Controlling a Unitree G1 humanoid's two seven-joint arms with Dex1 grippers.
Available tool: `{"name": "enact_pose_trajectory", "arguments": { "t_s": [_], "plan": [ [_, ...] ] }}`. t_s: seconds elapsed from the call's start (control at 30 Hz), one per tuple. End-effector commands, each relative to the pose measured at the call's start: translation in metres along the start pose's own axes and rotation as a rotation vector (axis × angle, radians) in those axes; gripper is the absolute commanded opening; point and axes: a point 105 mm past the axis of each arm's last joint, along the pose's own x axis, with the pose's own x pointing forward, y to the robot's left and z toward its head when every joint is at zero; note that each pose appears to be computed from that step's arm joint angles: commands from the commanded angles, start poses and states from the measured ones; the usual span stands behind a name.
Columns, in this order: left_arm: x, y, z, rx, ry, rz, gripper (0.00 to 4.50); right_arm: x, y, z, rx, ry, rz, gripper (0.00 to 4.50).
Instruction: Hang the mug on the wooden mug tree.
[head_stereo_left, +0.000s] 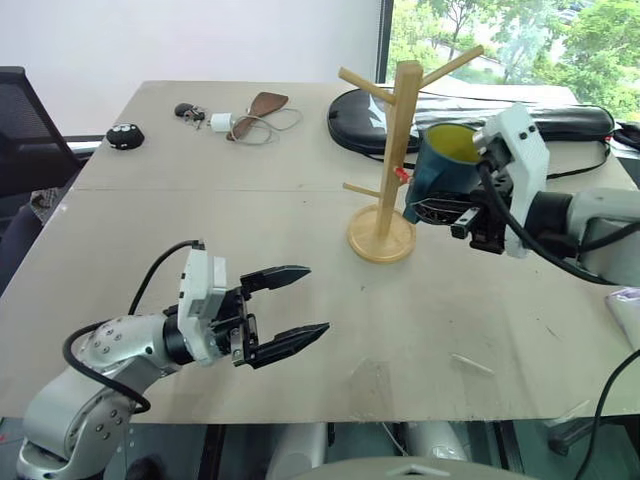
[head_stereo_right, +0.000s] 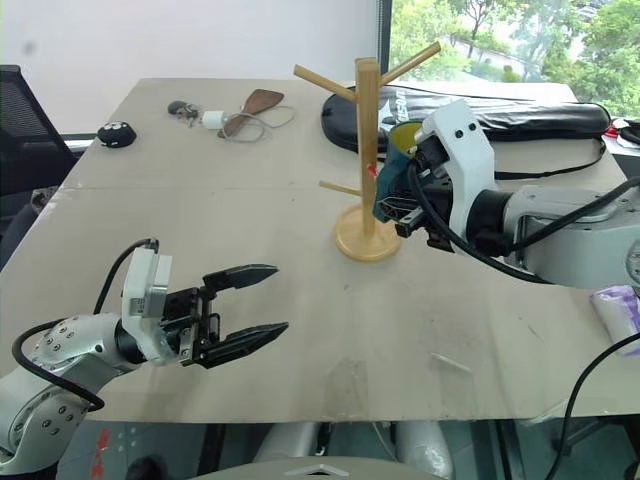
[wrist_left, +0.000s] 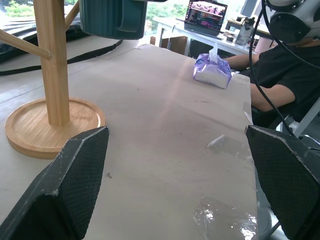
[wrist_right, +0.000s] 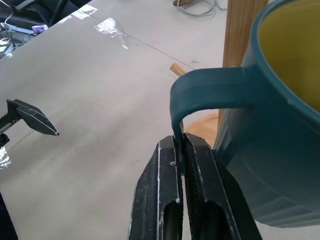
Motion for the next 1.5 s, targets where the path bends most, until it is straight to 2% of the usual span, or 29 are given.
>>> {"name": "enact_pose_trajectory", "arguments": {
  "t_s": [0.03, 0.43, 1.2, 1.3, 1.37, 1.43, 1.5],
  "plan": [
    [0.000, -0.002, 0.003, 0.032, -0.010, 0.001, 4.50, 0.000, 0.005, 0.013, 0.006, -0.042, 0.021, 0.04],
    [0.000, -0.001, 0.001, 0.032, -0.003, 0.005, 4.50, 0.013, 0.008, 0.018, 0.021, -0.017, 0.050, 0.04],
    [0.001, -0.001, -0.004, 0.030, -0.001, 0.017, 4.50, 0.024, -0.004, 0.017, 0.005, 0.009, -0.026, 0.04],
    [0.002, -0.001, -0.004, 0.029, -0.001, 0.019, 4.50, 0.025, -0.005, 0.018, -0.014, 0.002, -0.027, 0.87],
    [0.001, -0.001, -0.004, 0.029, 0.000, 0.020, 4.50, 0.024, -0.008, 0.016, -0.019, 0.004, -0.043, 1.94],
    [0.001, -0.001, -0.004, 0.028, -0.001, 0.022, 4.50, 0.021, -0.011, 0.013, -0.029, 0.008, -0.048, 2.79],
    [0.001, -0.002, -0.004, 0.027, -0.002, 0.023, 4.50, 0.015, -0.012, 0.012, -0.047, 0.004, -0.048, 2.79]
  ]
}}
